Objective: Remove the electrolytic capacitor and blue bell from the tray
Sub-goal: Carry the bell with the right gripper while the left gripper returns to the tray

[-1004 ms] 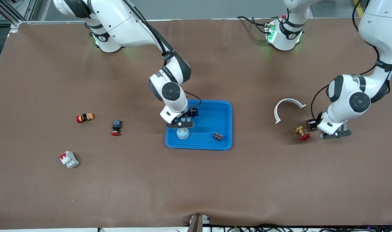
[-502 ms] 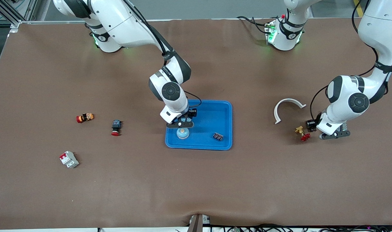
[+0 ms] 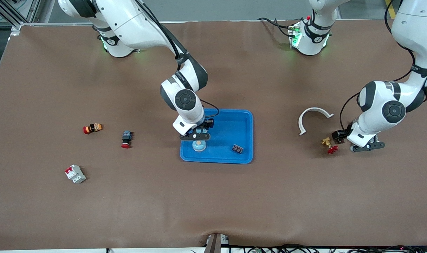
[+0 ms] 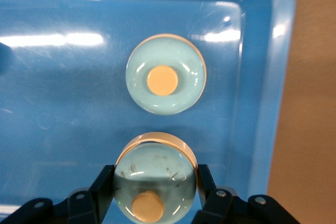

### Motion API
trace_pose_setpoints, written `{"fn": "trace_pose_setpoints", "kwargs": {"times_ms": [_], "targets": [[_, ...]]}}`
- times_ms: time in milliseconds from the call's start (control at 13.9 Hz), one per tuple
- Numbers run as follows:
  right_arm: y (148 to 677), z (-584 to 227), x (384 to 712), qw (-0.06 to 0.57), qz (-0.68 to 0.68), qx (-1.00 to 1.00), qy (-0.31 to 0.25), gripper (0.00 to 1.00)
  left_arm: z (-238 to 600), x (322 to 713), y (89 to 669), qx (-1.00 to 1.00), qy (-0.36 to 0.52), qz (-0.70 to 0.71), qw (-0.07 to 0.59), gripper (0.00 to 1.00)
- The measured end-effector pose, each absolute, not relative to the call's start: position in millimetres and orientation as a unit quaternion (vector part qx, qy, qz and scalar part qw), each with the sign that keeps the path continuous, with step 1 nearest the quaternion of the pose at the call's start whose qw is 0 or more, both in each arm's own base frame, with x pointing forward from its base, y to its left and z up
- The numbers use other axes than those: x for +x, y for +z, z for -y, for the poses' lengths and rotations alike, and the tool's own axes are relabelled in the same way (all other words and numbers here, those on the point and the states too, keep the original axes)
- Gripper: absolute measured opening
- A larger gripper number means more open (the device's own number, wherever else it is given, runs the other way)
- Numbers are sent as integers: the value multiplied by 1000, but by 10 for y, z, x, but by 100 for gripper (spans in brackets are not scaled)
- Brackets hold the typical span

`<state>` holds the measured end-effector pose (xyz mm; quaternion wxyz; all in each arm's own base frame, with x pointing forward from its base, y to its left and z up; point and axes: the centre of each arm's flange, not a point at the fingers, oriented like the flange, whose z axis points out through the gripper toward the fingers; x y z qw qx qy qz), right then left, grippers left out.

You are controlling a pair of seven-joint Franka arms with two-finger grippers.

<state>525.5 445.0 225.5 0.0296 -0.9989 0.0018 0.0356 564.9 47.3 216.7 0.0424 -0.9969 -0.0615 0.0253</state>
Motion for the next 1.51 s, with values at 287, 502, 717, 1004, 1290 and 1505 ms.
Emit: {"fn": "trace_pose_setpoints", "kwargs": {"times_ms": [287,502,717,1004,1290,1505], "targets": [[3018,-4031,5580,17,12,-998,64,68,39,5752,2621,-997,26,59,53,82],[3516,-3416,5937,16,48,-995,88,67,630,5903,3096,-993,19,105,58,80],[3773,-2718,6286,26,97,-990,102,67,1209,5979,3394,-985,-2,168,35,80],[3860,-1914,6598,30,177,-980,90,67,1821,6117,3409,-970,3,242,-9,81],[3826,-1290,6754,3,253,-963,88,67,2343,6218,3313,-950,16,311,-36,99],[3805,-717,6915,9,308,-949,62,67,2666,6272,3311,-940,21,337,-53,100]]}}
